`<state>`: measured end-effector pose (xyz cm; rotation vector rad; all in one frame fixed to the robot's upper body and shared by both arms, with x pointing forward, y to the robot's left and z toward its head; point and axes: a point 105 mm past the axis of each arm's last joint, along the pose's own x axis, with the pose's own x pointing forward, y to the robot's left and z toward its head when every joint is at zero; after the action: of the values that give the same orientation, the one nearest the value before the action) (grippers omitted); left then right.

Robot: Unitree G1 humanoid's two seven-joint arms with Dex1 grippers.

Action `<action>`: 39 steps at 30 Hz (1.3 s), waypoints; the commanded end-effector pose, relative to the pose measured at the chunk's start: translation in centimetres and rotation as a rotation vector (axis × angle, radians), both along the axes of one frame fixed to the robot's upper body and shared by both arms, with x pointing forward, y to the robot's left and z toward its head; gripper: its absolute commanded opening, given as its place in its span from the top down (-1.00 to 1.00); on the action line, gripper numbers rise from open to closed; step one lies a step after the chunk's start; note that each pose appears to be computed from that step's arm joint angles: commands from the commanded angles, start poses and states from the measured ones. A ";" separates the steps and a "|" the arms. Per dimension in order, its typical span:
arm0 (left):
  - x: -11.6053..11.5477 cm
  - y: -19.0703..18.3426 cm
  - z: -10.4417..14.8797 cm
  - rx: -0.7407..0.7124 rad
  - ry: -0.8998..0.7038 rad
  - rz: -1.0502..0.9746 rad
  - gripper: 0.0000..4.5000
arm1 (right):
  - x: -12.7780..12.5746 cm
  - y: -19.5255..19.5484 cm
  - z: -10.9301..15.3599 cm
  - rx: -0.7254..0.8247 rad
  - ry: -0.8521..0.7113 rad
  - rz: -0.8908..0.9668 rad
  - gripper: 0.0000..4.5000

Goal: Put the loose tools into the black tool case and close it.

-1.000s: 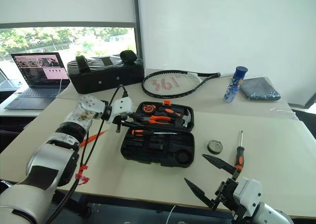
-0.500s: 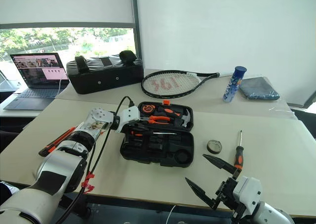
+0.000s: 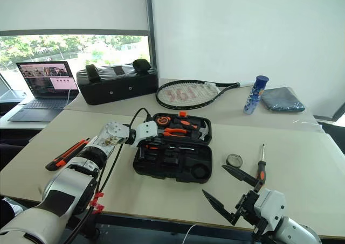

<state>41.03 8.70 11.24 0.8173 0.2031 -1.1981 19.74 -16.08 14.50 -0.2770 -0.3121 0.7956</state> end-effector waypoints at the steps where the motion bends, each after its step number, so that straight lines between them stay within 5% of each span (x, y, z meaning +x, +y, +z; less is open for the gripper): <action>1: -1.2 0.4 -3.6 0.075 0.113 0.005 0.98 | 0.2 -0.1 0.6 0.004 -0.032 -0.009 -1.00; 6: -1.1 0.1 -2.8 0.022 0.103 0.005 0.98 | 0.4 -0.4 0.8 0.007 -0.042 -0.025 -1.00; 11: -1.1 1.9 2.3 -0.213 0.066 -0.030 0.98 | -0.1 -2.4 1.3 0.008 -0.031 -0.092 -1.00; 14: -1.8 4.8 6.3 -0.420 0.022 -0.048 0.69 | -1.1 -4.9 1.4 0.049 0.018 -0.194 -1.00; 18: -4.1 8.2 7.3 -0.467 -0.001 -0.075 0.11 | -2.8 -7.8 0.4 0.053 0.080 -0.339 -1.00; 25: -9.7 13.7 4.9 -0.452 0.120 -0.001 -0.97 | -7.5 -11.6 -3.6 0.089 0.257 -0.621 -1.00; 28: -11.8 15.0 3.6 -0.441 0.184 0.039 -0.99 | -8.4 -11.5 -4.4 0.103 0.306 -0.664 -1.00; 32: -13.2 14.9 2.4 -0.454 0.217 0.058 -0.99 | -6.1 -10.2 -3.2 0.154 0.310 -0.662 -1.00; 39: -13.3 11.2 3.3 -0.519 0.194 -0.056 -0.99 | 2.4 -10.4 -0.7 0.142 0.440 -0.718 -1.00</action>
<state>27.58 20.84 13.20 0.2425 0.0882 -1.2888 21.30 -26.02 13.86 -0.0814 0.0746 0.1468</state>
